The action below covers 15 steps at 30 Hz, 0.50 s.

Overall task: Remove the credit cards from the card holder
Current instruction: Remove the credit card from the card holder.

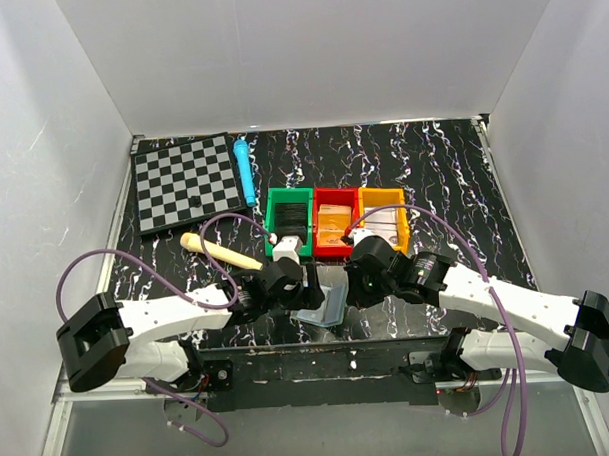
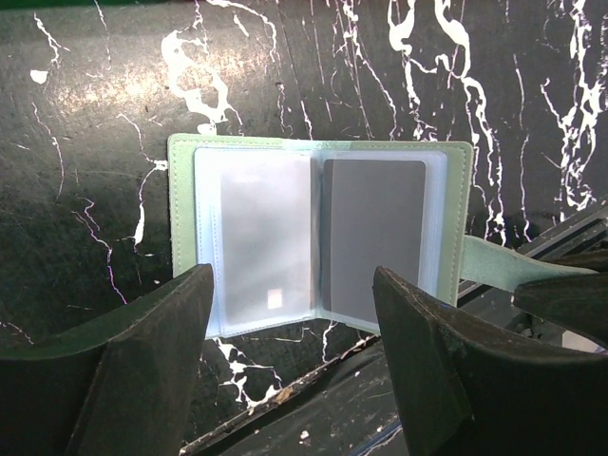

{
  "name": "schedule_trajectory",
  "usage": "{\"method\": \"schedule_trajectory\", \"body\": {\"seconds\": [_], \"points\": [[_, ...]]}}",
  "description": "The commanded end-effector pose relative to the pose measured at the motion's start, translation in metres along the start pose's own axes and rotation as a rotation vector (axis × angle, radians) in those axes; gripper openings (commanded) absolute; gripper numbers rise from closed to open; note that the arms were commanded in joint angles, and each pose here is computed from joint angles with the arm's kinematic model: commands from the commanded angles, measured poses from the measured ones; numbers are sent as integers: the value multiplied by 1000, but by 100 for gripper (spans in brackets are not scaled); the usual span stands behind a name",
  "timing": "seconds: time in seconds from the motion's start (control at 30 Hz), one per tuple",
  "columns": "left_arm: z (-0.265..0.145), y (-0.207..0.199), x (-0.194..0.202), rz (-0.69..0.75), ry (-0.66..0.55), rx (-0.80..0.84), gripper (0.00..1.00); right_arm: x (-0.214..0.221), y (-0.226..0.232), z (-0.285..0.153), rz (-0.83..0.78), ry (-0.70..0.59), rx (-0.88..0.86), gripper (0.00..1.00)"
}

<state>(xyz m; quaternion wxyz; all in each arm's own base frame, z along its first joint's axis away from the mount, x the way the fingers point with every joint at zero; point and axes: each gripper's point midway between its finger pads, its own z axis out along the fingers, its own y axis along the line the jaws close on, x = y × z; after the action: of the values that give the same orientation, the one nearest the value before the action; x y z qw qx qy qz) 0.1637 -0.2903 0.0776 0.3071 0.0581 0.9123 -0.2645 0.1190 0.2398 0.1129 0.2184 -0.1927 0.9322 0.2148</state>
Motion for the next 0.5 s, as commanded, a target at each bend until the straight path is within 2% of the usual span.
{"method": "schedule_trajectory", "body": {"seconds": [0.0,0.47], "points": [[4,-4,-2,24,-7,9,69,-2,1,-4,-12,-19,-8,1],[27,-15,24,51,102,65,69,3,-2,-1,-10,-12,-8,1]]}}
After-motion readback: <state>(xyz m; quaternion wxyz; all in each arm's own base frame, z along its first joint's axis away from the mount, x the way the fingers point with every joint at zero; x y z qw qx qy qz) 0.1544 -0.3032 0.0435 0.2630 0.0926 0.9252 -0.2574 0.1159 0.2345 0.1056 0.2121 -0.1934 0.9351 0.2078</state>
